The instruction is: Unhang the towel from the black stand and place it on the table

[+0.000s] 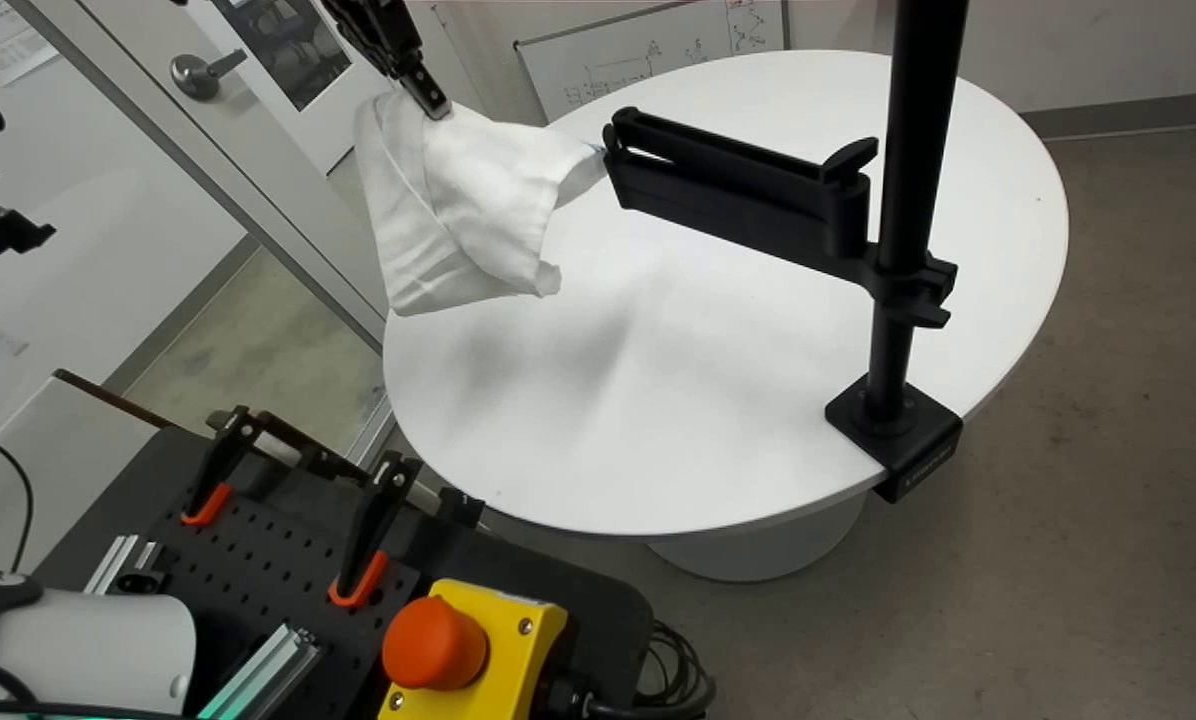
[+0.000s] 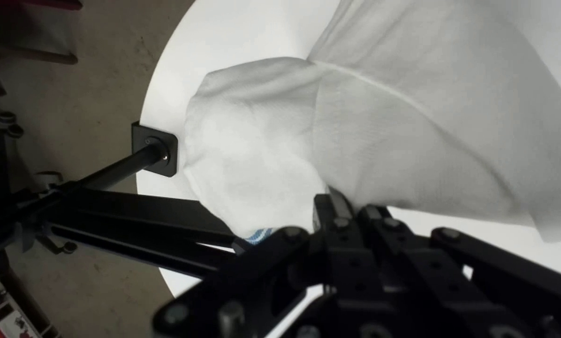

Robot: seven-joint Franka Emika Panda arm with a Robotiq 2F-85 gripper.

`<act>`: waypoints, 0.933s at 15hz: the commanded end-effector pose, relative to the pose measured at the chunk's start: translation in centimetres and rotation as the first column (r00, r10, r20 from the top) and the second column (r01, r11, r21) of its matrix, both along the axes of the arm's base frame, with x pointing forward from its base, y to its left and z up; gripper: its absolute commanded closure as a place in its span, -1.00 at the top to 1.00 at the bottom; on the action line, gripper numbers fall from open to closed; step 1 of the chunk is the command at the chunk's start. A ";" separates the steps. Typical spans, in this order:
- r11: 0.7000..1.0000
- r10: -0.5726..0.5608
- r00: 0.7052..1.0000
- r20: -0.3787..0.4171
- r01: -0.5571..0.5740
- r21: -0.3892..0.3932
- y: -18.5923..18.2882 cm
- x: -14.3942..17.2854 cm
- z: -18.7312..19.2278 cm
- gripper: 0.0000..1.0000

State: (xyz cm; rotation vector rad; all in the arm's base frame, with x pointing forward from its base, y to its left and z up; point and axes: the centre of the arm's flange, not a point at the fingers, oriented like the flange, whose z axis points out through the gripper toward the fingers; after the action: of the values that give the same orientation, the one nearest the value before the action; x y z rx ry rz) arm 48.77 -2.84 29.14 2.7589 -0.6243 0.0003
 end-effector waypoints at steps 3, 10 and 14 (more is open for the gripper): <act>0.979 0.203 0.979 -0.032 -0.204 -0.023 1.4 -0.1 -1.7 -0.97; 0.939 0.343 0.932 -0.118 -0.344 0.013 3.8 -0.4 -3.0 -0.97; 0.919 0.392 0.912 -0.123 -0.393 0.009 4.6 0.1 -3.4 -0.97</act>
State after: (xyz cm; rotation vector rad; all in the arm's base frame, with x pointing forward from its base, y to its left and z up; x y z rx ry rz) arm 48.15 1.27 25.75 2.7991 -0.0903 -0.0806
